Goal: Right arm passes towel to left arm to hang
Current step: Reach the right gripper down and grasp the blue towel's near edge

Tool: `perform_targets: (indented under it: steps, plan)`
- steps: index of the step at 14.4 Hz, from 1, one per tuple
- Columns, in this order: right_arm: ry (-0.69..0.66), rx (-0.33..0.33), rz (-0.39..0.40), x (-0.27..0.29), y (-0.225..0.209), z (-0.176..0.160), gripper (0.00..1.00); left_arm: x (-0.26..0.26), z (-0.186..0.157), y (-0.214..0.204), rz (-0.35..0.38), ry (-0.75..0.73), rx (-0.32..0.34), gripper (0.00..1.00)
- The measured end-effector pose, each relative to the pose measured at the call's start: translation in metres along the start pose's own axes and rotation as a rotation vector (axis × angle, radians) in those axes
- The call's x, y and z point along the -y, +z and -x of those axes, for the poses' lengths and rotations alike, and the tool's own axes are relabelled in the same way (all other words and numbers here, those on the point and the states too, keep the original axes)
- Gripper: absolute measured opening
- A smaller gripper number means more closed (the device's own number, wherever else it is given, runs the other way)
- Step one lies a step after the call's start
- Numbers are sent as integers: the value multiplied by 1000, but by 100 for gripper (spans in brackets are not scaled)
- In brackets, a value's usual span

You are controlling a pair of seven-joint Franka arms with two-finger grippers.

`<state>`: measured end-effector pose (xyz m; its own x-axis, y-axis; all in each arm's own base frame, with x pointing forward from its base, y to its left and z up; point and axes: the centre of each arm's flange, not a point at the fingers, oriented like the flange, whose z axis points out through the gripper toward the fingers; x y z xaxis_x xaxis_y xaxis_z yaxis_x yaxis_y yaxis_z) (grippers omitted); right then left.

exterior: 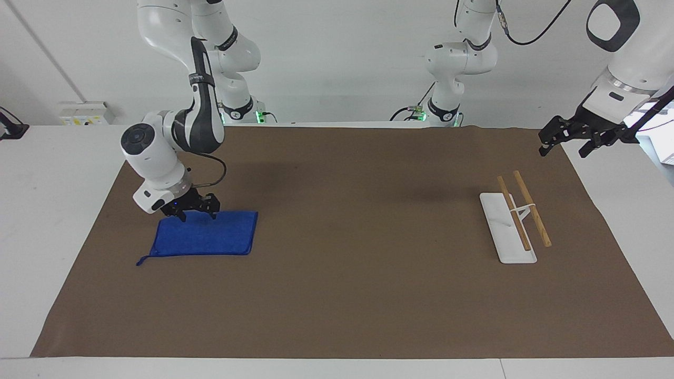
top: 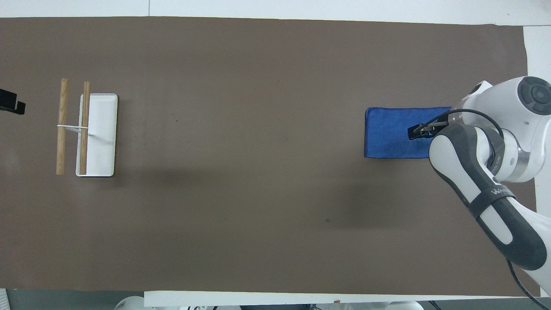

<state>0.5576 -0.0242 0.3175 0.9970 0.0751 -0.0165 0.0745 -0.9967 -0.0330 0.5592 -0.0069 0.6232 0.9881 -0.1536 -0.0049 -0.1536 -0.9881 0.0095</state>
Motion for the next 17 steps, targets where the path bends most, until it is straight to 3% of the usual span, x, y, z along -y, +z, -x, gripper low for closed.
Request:
perform_targets:
  steps: [10,12,14,17]
  plan:
    - [-13,-16,6,0,35,8,72,0,0,0,0,0,0,100]
    - [-16,-22,7,0,32,7,57,0,0,0,0,0,0,100]
    - [-25,-23,7,3,32,7,53,0,0,0,0,0,0,100]
    - [-61,-24,7,20,30,4,19,0,0,0,0,0,0,100]
